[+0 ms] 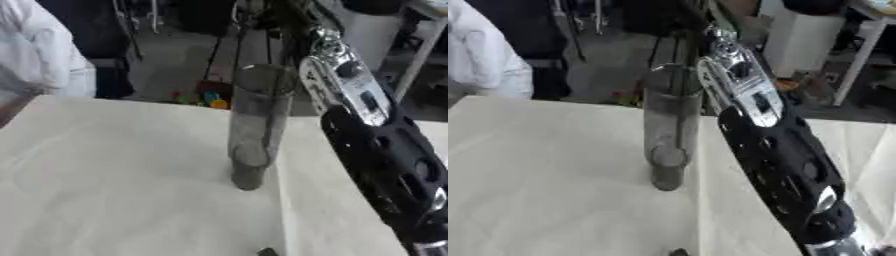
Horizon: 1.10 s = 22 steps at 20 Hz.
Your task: Arrange flowers into the vase.
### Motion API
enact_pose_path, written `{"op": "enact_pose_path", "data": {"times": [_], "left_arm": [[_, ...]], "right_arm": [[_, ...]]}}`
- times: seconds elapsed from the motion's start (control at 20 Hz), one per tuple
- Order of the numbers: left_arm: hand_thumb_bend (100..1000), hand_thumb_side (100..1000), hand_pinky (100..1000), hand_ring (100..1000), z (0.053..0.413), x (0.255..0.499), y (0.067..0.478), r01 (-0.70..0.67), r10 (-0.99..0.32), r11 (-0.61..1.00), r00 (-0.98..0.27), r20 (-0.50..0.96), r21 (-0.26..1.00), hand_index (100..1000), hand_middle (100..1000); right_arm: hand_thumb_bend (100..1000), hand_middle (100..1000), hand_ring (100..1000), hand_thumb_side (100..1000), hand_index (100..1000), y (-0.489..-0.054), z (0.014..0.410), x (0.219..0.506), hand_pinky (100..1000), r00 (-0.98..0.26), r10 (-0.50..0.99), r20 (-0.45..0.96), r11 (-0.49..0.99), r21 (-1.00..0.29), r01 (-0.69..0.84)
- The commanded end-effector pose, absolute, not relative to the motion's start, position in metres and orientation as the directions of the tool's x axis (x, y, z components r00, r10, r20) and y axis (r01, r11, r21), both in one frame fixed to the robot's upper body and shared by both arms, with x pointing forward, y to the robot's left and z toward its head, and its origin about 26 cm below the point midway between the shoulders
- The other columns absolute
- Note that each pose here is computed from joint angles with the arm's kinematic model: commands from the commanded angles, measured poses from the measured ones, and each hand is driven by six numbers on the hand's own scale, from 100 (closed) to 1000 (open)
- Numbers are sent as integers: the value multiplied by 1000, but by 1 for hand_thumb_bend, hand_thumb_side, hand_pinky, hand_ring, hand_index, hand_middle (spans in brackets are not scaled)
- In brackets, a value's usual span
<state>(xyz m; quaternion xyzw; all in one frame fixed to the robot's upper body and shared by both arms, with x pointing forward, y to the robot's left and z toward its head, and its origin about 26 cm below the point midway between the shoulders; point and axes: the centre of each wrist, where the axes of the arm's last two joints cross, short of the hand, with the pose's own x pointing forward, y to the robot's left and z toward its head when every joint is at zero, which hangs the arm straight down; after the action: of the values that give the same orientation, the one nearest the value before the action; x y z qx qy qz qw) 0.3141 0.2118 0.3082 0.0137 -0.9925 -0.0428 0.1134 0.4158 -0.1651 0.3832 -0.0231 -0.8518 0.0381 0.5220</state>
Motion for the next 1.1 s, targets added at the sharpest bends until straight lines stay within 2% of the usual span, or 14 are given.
{"op": "enact_pose_path", "data": {"times": [0.05, 0.3, 0.9, 1.1], "left_arm": [[153, 1000, 903, 994, 316, 309, 209, -3, -21, 996, -981, 195, 91, 1000, 909], [151, 1000, 904, 994, 316, 309, 208, 0, -17, 996, -981, 195, 90, 1000, 910], [149, 1000, 904, 995, 317, 309, 206, 11, -7, 996, -982, 190, 90, 1000, 910], [150, 1000, 904, 995, 317, 309, 206, 12, -5, 996, -982, 190, 90, 1000, 910]], "right_arm": [[523, 566, 738, 553, 100, -172, 396, 410, 984, -511, 60, 858, 997, -74, -7], [523, 657, 795, 553, 101, -174, 395, 410, 1000, -553, -3, 833, 998, -28, -48], [520, 667, 807, 563, 105, -170, 393, 411, 1000, -600, -80, 796, 993, 12, -117], [535, 655, 808, 598, 100, -170, 391, 412, 1000, -603, -71, 795, 993, -3, -121]]}}
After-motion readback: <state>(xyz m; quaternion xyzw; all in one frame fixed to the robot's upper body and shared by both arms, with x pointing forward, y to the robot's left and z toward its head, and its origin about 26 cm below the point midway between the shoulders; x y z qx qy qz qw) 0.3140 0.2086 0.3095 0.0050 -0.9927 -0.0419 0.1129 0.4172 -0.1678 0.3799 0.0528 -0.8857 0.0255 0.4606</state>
